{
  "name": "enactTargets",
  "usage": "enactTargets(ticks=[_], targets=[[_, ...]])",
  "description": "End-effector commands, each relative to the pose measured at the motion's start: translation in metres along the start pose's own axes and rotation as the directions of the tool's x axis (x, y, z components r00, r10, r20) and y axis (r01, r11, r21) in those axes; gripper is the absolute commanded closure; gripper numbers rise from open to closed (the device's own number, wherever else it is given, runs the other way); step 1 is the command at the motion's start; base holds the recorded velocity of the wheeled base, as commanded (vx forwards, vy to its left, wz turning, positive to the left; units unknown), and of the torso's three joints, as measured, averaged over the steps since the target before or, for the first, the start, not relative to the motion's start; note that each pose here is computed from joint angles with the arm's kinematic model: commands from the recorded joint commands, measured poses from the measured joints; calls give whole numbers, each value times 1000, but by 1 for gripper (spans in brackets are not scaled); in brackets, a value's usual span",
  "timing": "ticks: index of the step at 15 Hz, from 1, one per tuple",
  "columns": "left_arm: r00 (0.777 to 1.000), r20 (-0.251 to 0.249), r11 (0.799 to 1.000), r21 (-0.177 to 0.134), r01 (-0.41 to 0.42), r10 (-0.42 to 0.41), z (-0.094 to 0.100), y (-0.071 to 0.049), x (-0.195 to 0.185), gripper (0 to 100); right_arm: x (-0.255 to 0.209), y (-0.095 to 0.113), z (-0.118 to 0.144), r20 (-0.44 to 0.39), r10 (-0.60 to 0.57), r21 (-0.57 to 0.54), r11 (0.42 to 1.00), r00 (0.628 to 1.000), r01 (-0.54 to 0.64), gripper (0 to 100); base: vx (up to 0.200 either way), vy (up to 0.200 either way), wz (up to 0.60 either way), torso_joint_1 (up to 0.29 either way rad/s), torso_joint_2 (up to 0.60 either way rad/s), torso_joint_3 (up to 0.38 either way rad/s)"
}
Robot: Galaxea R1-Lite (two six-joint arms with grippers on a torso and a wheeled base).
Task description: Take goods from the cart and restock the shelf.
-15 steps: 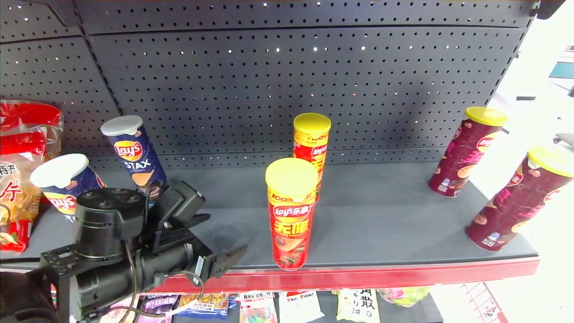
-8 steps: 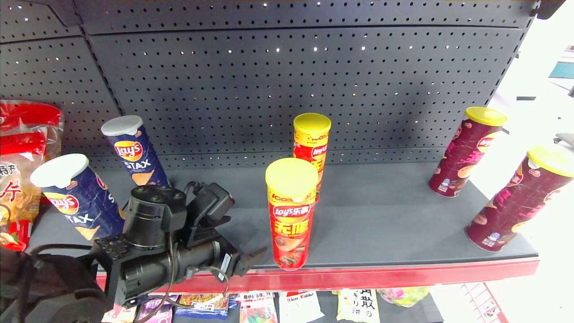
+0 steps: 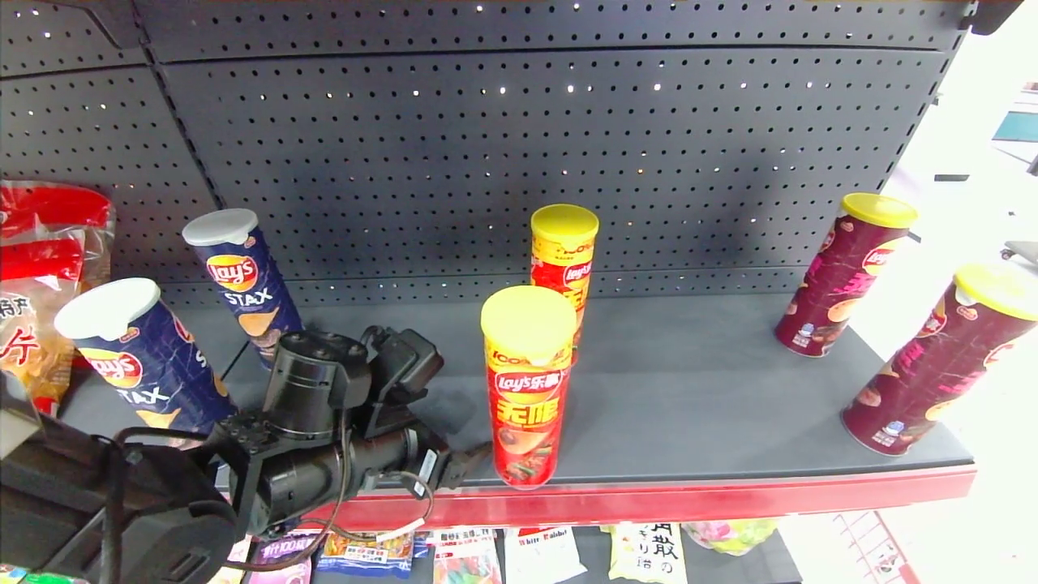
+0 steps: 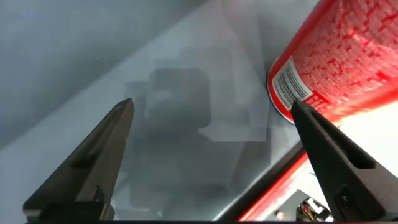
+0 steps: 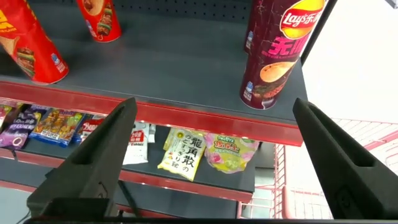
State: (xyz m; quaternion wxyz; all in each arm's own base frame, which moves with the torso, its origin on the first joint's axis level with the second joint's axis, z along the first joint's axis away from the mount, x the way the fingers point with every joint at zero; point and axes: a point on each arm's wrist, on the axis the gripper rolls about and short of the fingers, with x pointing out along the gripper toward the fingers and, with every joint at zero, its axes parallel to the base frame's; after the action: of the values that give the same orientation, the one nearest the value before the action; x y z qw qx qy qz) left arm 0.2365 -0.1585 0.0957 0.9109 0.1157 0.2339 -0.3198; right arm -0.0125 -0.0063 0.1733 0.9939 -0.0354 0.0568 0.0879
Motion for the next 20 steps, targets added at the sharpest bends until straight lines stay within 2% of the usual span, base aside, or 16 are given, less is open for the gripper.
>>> enactTargets(ticks=[1, 20], targets=[[1000, 6, 1000, 0, 0, 0, 3, 1, 5, 0, 1, 0, 0, -9, 0, -1, 1000, 1000, 0, 0, 0, 0, 0, 0, 0, 0], [999, 37, 1000, 14, 21, -22, 15, -4, 22, 0, 2, 0, -2, -16, -1, -2, 1000, 1000, 1, 0, 0, 0, 0, 0, 0, 0]])
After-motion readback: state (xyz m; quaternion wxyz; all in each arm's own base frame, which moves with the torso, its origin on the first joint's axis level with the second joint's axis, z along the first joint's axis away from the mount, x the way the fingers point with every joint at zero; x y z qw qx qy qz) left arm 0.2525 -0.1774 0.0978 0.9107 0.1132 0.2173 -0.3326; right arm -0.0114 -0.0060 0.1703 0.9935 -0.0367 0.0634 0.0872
